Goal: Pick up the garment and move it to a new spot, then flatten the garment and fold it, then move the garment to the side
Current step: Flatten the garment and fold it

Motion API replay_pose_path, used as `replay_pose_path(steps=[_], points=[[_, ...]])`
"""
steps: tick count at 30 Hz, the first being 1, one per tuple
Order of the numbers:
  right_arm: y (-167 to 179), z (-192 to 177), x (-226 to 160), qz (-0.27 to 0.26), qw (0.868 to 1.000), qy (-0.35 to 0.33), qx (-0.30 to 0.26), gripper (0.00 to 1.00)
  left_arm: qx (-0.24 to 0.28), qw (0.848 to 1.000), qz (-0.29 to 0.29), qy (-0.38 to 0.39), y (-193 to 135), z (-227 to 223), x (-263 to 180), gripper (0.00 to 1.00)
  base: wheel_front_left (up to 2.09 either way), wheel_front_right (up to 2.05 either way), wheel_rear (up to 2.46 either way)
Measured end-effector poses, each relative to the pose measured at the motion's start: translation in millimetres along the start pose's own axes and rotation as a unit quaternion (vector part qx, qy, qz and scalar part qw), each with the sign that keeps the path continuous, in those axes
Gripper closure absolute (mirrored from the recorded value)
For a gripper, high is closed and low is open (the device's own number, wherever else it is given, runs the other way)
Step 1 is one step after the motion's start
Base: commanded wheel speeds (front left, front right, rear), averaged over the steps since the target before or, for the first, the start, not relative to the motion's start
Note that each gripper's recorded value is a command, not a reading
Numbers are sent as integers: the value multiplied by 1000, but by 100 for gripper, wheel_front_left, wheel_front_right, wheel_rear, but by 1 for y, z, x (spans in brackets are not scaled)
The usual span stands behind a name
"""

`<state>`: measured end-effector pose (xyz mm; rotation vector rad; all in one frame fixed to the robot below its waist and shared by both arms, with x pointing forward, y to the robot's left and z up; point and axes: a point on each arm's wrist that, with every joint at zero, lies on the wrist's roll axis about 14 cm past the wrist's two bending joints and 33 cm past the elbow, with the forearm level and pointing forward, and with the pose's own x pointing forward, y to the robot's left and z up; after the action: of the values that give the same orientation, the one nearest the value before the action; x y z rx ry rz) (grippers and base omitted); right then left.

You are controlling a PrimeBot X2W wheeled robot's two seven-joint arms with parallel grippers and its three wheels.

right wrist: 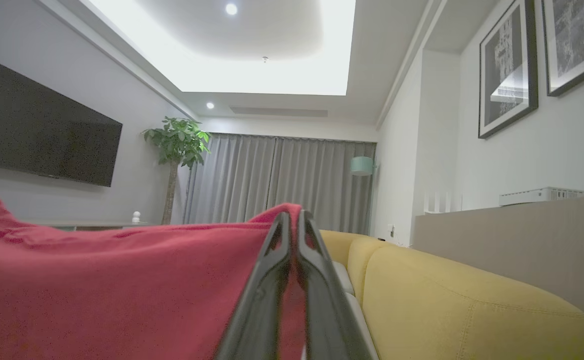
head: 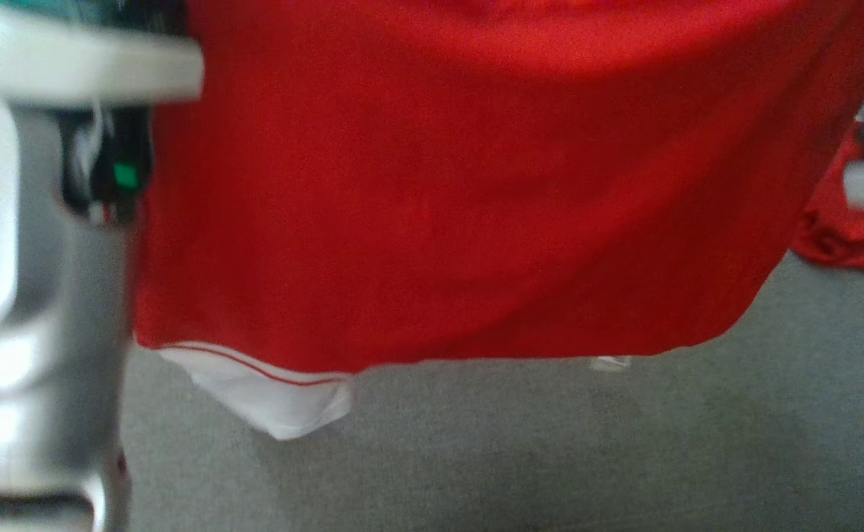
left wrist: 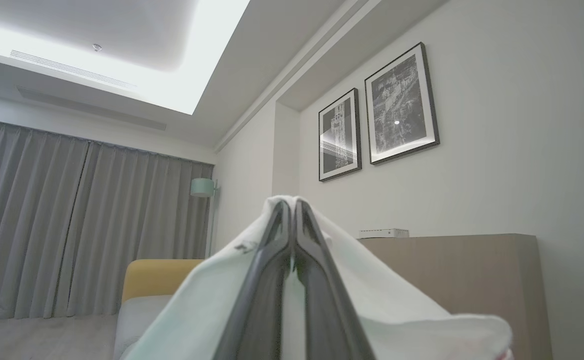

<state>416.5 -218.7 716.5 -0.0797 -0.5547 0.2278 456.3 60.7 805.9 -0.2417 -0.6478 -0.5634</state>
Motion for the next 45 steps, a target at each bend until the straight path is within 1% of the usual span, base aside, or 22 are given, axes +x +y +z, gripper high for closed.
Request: replay_pose_path(steps=[3, 6, 9, 11, 12, 16, 18, 20, 23, 26, 28, 30, 32, 35, 38, 40, 41, 42, 45], points=[[-3, -27, 39, 12, 1000, 24, 0, 100, -1, 1000, 10, 11, 22, -20, 28, 100, 0, 0, 0], [-6, -60, 74, 22, 998, 52, -9, 100, 7, 999, 26, 45, 46, -58, 45, 100, 0, 0, 0], [-18, -81, 104, 15, 998, 59, -23, 100, 15, 997, 39, 64, 69, -91, 56, 100, 0, 0, 0], [-29, -92, 121, 4, 998, 62, -31, 100, 19, 997, 40, 56, 78, -100, 68, 100, 0, 0, 0], [-34, -93, 128, -1, 998, 59, -36, 100, 21, 998, 37, 47, 79, -102, 74, 100, 0, 0, 0], [-44, -75, 152, -6, 998, 12, -62, 100, 17, 999, 18, 21, 78, -102, 91, 100, 0, 0, 0], [-41, -78, 155, 0, 998, 7, -68, 100, 10, 1000, 17, 21, 81, -107, 90, 100, 0, 0, 0], [-37, -89, 153, 7, 998, 14, -66, 100, -8, 999, 26, 19, 88, -111, 83, 100, 0, 0, 0], [-30, -122, 139, 20, 997, 49, -62, 100, -12, 998, 41, 35, 105, -128, 60, 100, 0, 0, 0], [-24, -166, 111, 22, 993, 104, -42, 100, 3, 994, 50, 96, 114, -168, 13, 100, 0, 0, 0], [-20, -191, 89, 21, 989, 140, -29, 100, 15, 988, 51, 146, 113, -197, -27, 100, 0, 0, 0], [-17, -208, 66, 20, 985, 171, -19, 100, 22, 978, 59, 198, 109, -223, -71, 100, 0, 0, 0], [-11, -220, 41, 18, 980, 198, -5, 100, 10, 968, 81, 238, 100, -239, -114, 100, 0, 0, 0], [-5, -233, 0, 7, 971, 238, 20, 100, -13, 954, 109, 281, 82, -246, -171, 100, 0, 0, 0], [2, -238, -46, -19, 961, 271, 55, 100, -26, 941, 144, 304, 70, -237, -216, 100, 0, 0, 0], [9, -235, -75, -28, 955, 288, 68, 100, -28, 933, 167, 319, 67, -227, -243, 100, 0, 0, 0], [9, -235, -75, -28, 955, 288, 68, 100, -28, 933, 167, 319, 67, -227, -243, 100, 0, 0, 0], [13, -232, -89, -32, 952, 296, 74, 100, -32, 928, 177, 327, 63, -222, -258, 100, 0, 0, 0], [22, -220, -127, -46, 945, 312, 85, 100, -46, 913, 195, 354, 41, -209, -298, 100, 0, 0, 0]])
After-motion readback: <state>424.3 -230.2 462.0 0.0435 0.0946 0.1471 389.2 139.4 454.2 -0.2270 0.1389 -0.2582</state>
